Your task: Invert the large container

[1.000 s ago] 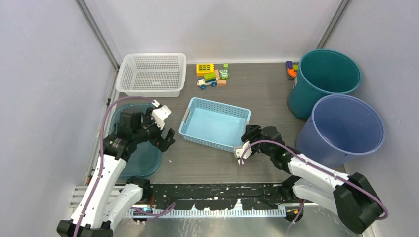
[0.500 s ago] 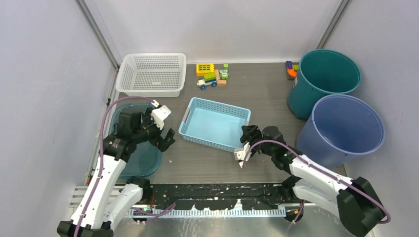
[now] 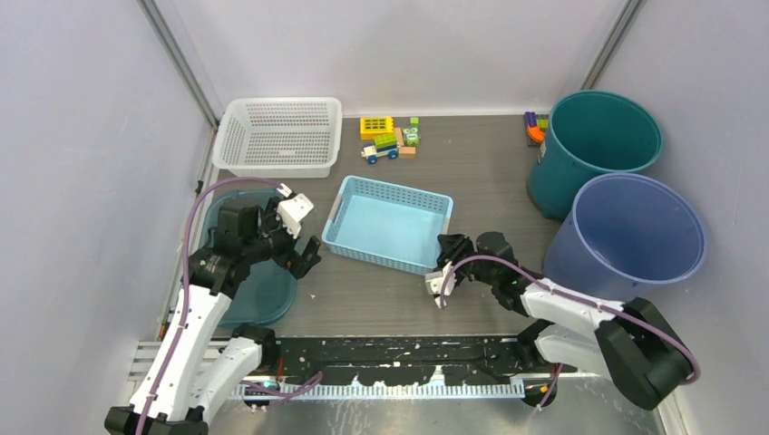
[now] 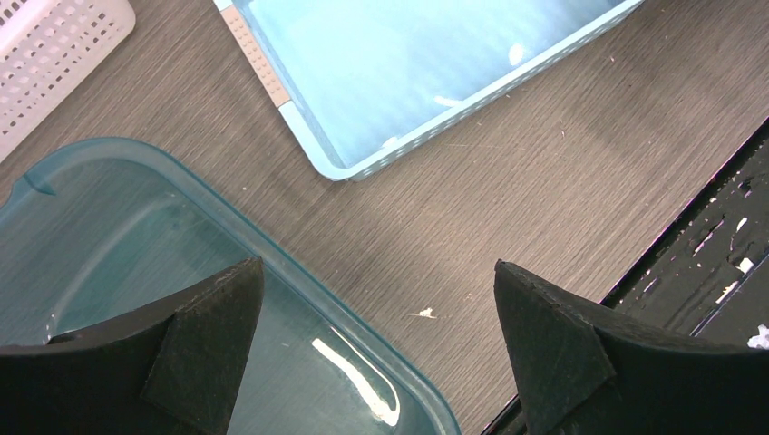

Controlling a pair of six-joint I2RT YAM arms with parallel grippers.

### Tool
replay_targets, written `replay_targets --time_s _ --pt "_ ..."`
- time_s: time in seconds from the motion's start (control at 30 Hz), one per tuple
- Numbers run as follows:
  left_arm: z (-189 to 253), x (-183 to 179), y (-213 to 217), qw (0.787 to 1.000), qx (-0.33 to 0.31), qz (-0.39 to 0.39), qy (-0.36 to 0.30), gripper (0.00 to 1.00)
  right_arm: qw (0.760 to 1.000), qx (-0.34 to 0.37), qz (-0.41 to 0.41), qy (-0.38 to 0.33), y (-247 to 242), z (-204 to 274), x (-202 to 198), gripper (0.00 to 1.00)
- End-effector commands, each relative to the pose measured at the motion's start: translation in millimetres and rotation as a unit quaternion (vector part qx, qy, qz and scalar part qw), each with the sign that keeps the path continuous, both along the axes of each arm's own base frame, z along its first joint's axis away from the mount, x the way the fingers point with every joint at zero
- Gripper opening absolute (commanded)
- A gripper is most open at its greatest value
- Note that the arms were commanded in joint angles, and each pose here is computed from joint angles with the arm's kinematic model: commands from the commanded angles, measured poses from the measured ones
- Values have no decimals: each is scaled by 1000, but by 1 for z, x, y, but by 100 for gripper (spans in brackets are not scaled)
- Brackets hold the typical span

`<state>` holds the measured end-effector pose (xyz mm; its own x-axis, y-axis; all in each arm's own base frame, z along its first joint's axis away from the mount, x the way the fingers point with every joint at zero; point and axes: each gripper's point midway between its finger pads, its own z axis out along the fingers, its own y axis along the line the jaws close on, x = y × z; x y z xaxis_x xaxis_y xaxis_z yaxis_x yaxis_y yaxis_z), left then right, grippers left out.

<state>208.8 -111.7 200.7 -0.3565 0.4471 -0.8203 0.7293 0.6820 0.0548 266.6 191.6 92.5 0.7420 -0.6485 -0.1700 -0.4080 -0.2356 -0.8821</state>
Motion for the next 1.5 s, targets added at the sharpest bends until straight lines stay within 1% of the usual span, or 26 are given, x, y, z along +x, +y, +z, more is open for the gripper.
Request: replay_targets --time_s 0.0,0.13,0.27,0.33,0.37,0.43,0.47,0.6,0.8,0.9,1.0,1.07,1.1,1.17,1.23,1.33,1.47 --pt "5 -2 -1 1000 -5 -10 -10 100 997 24 -7 -67 7 17 21 40" --pt "5 -2 -2 1000 -5 -11 -8 100 996 27 -11 -79 11 7 30 42" --pt "4 -2 -2 1000 -5 -10 -7 100 994 40 -10 -101 16 6 37 42" --pt "5 -2 -2 1000 -5 -11 -9 100 992 50 -7 -115 18 8 38 38" --pt "4 -2 -1 1000 -5 -11 -8 100 991 54 -5 -119 19 8 38 34" --pt "4 -1 -1 1000 -5 -10 -7 100 990 61 2 -125 21 8 36 23" --pt "3 -1 -2 1000 -4 -10 -7 100 990 64 6 -127 22 8 34 20" --pt "3 -1 -2 1000 -5 -11 -5 100 990 74 15 -122 22 8 27 14" --pt "4 -1 -2 1000 -5 -13 -6 100 990 107 -3 -88 17 26 19 7" --pt "5 -1 -3 1000 -6 -15 -5 100 992 114 -3 -51 15 35 9 1" --pt "6 -2 -3 1000 -7 -14 -4 100 992 125 -14 3 13 48 -2 1" --pt "6 -2 -3 1000 -8 -15 -6 100 989 144 -27 -12 11 54 1 1" --pt "6 -2 -3 1000 -7 -16 -6 100 989 142 -28 -12 10 50 0 1" --pt "6 -3 -3 1000 -8 -16 -5 100 992 124 -26 7 8 40 -5 1" --pt "7 -3 -3 1000 -8 -17 -5 100 991 127 -24 28 9 35 -9 1" --pt "7 -3 -4 1000 -8 -17 -6 100 987 149 -31 46 11 40 -9 1" --pt "6 -4 -4 1000 -9 -17 -6 100 974 203 -58 85 16 62 -4 1"
